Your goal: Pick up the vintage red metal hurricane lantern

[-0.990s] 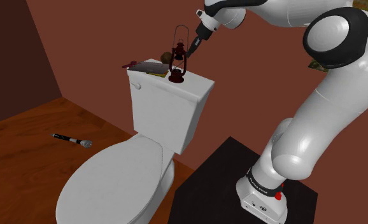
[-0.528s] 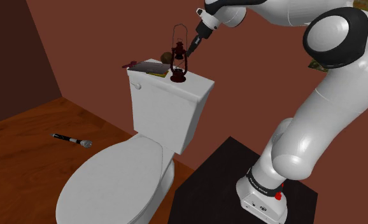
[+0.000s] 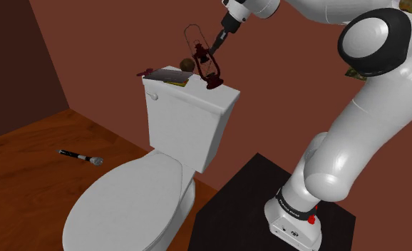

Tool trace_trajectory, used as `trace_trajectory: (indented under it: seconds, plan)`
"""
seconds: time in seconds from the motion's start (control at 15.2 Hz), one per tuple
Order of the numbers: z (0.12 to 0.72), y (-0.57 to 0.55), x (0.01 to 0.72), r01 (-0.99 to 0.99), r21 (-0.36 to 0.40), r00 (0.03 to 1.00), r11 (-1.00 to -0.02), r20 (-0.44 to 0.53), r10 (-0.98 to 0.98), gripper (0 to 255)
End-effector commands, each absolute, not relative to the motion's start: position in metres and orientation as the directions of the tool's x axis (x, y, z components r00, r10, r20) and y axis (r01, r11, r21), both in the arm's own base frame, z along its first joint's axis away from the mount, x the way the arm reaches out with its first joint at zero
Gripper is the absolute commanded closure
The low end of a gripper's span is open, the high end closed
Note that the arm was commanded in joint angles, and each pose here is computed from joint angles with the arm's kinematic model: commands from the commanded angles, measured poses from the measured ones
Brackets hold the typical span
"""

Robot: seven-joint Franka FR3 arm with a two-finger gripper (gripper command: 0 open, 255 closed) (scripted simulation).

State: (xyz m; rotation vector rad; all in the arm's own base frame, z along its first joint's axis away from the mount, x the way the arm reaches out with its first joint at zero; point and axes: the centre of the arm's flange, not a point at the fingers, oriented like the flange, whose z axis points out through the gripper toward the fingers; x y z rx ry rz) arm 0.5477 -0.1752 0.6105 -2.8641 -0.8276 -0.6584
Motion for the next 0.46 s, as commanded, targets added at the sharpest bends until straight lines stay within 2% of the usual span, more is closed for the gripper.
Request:
trace_trajectory:
  seconds: [0.0, 0.4]
  plan:
    - [0.622, -0.175, 0.547, 0.527, 0.034, 0.760, -0.849, 0.428, 0.489, 255]
    - [0.644, -0.175, 0.547, 0.527, 0.034, 0.760, -0.849, 0.428, 0.489, 255]
